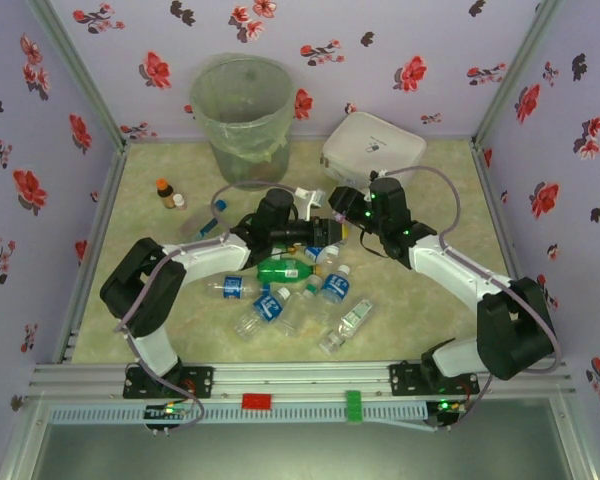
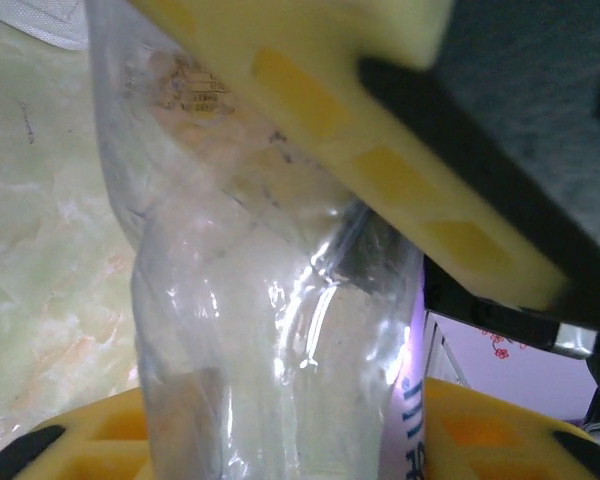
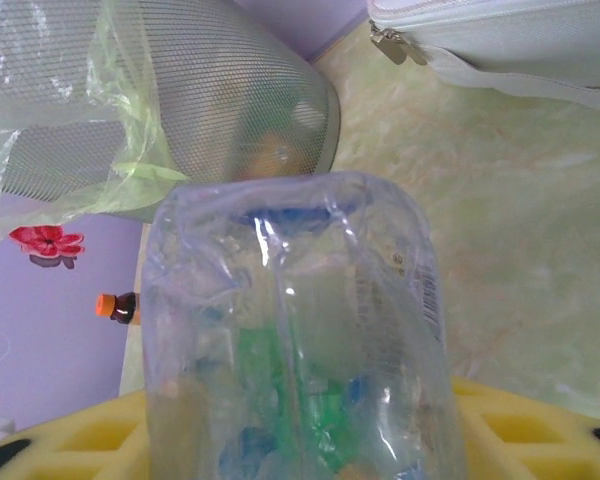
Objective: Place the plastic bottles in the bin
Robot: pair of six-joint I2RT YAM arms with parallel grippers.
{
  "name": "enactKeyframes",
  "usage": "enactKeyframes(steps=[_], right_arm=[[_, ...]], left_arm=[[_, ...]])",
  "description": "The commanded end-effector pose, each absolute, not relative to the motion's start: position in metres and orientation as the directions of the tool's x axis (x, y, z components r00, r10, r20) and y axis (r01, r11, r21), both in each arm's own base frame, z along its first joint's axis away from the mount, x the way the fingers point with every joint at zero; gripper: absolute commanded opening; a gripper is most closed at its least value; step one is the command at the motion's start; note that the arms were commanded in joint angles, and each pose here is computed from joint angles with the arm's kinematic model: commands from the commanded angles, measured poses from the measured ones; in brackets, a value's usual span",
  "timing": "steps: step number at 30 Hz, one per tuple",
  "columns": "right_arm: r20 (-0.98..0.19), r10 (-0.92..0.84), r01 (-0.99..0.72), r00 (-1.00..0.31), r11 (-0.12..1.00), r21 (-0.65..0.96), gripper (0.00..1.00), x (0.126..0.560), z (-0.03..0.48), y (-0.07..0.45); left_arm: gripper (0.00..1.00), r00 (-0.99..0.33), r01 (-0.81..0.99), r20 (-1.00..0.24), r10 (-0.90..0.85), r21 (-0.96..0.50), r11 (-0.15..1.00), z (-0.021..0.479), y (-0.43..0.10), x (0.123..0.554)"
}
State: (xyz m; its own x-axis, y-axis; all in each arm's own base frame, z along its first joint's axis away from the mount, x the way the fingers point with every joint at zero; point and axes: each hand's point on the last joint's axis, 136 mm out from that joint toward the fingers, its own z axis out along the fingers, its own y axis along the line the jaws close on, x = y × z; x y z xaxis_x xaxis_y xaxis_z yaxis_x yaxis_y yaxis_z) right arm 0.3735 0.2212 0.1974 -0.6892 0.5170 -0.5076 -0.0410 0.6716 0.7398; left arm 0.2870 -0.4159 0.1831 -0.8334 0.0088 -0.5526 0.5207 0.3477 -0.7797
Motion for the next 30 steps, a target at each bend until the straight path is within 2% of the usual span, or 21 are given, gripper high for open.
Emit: enactKeyframes(steps=[1,4,5,12,18,24,30], right_arm=[[-0.529,0.540,-0.074,-0.654,0.651,0.756,0.69,0.378,0.221,0.224],[-0.551,0.531,-0.052,-0.644,0.688,0.724,0.95,0.376,0.219,0.215],[-0.561,0.528,-0.045,-0.637,0.701,0.711,0.99,0.376,0.219,0.211],[-0.644,0.501,0.000,-0.578,0.789,0.614,1.00,0.365,0.232,0.175],[-0.670,0.479,0.066,-0.567,0.837,0.543,1.00,0.350,0.224,0.145],[-0.633,0.506,0.126,-0.586,0.828,0.546,1.00,0.338,0.201,0.137],[-0.575,0.548,0.125,-0.607,0.781,0.612,1.00,0.336,0.183,0.149]], left_arm=[[0.37,-0.817,0.552,-0.577,0.012,-0.776,0.303,0.196,-0.421,0.284],[0.37,-0.814,0.553,-0.580,0.004,-0.775,0.306,0.199,-0.417,0.286],[0.37,-0.812,0.555,-0.583,0.001,-0.772,0.310,0.199,-0.415,0.287],[0.37,-0.797,0.564,-0.604,-0.005,-0.748,0.349,0.204,-0.398,0.295],[0.37,-0.714,0.628,-0.698,0.046,-0.610,0.484,0.218,-0.375,0.312],[0.37,-0.601,0.693,-0.781,0.172,-0.402,0.598,0.247,-0.353,0.338],[0.36,-0.520,0.688,-0.838,0.165,-0.297,0.662,0.292,-0.325,0.381]])
